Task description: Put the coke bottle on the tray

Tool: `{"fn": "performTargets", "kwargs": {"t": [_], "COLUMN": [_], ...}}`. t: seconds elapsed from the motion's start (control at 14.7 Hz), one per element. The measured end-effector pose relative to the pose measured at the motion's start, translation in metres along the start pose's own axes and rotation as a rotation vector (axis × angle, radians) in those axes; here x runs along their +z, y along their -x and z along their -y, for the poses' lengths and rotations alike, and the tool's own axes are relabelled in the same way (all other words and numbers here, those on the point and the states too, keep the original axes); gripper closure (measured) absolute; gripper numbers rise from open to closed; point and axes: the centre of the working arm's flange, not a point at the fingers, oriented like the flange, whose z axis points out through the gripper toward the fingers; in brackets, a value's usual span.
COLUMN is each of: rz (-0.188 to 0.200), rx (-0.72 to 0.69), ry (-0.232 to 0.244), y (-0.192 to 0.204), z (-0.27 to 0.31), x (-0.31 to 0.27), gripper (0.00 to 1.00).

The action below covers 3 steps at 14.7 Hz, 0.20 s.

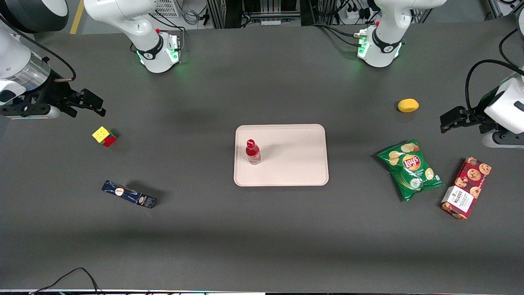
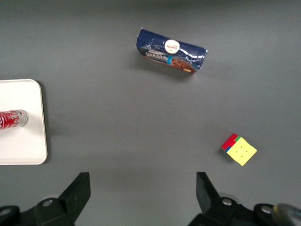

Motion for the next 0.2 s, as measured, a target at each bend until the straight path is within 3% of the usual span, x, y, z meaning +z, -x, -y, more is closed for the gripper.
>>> {"fn": "performTargets", "kwargs": {"t": [0.2], "rz": [-0.029], "rx": [-0.015], "ry": [0.027], "y": [-0.0041], "z": [0.0019], "x": [-0.0126], "gripper": [0.00]}}
